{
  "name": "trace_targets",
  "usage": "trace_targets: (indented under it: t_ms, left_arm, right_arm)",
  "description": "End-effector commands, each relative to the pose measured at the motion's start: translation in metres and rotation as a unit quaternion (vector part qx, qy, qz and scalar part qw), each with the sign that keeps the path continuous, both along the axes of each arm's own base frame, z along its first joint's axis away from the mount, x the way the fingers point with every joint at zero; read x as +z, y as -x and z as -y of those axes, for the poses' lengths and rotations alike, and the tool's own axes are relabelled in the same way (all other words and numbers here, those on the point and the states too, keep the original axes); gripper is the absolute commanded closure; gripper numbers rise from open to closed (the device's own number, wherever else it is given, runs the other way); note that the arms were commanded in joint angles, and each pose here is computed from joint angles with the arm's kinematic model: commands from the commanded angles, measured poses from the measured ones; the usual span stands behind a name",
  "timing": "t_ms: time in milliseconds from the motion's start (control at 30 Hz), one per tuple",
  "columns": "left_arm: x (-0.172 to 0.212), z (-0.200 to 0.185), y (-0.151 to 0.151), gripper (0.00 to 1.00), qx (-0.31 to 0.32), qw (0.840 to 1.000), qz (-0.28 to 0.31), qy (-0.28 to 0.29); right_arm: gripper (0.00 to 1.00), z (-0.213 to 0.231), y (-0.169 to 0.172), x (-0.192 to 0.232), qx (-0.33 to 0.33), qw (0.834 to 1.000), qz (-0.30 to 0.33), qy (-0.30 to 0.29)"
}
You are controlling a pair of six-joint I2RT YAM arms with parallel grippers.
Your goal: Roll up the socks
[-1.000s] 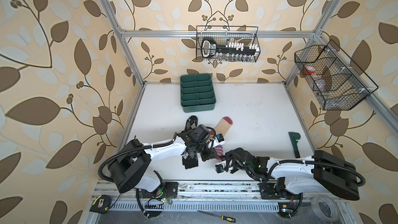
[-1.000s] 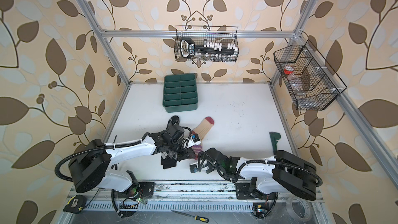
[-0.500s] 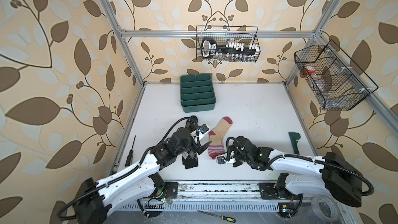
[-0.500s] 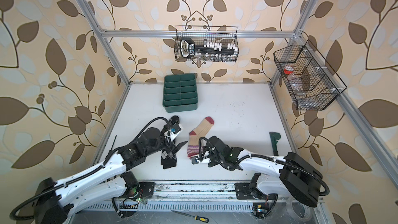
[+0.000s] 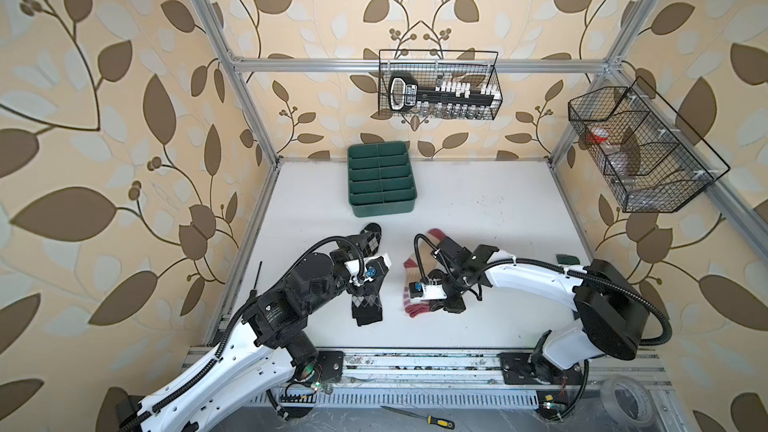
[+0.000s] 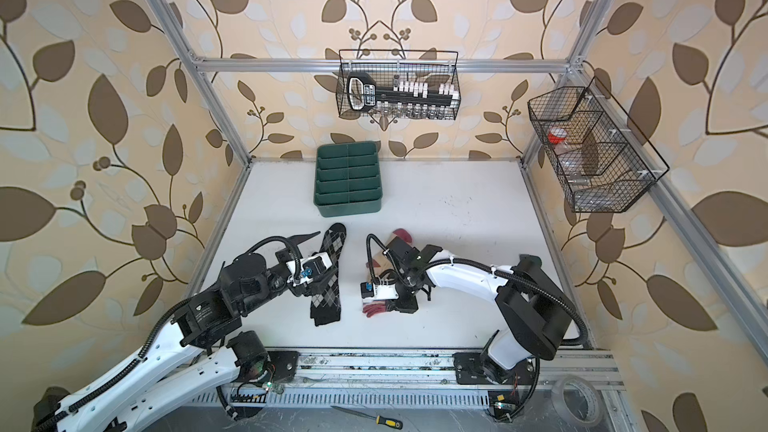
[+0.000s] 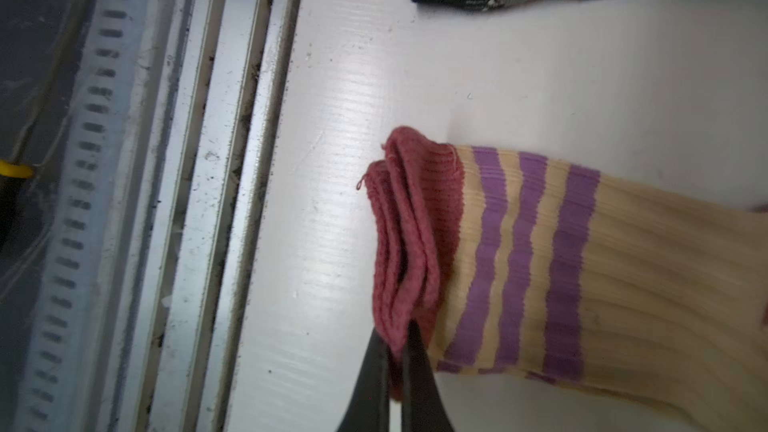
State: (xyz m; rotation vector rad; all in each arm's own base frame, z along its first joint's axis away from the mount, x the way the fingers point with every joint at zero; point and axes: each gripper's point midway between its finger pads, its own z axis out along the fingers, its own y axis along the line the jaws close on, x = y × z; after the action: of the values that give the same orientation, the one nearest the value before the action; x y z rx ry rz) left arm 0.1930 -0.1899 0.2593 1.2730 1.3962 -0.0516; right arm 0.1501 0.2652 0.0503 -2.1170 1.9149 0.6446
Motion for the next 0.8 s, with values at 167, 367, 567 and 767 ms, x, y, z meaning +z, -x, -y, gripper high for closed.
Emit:
trace_targets:
  t_ms: [167,367,567,767]
  left_arm:
    - [-0.026,0.0,0.024,0.04,-0.072,0.995,0.021,-0.067]
    - [-0.035,0.009,0.025,0.04,-0.1,0.987,0.07,-0.105]
    - [-0.065,0.039,0.048,0.05,-0.16,0.971,0.077,-0.16]
    - [-0.094,0.07,0.084,0.08,-0.216,0.951,0.093,-0.201]
  right_arm:
    - [1.0,-0.001,0.001,0.001,-0.051,0.992,-0.114,0.01]
    - [1.0,0.0,-0.004,-0.016,-0.068,0.988,-0.137,0.029]
    - [1.0,0.0,-0.011,-0.023,-0.082,0.985,-0.149,0.042]
    - [1.0,0.001,-0.012,-0.025,-0.084,0.983,-0.155,0.048]
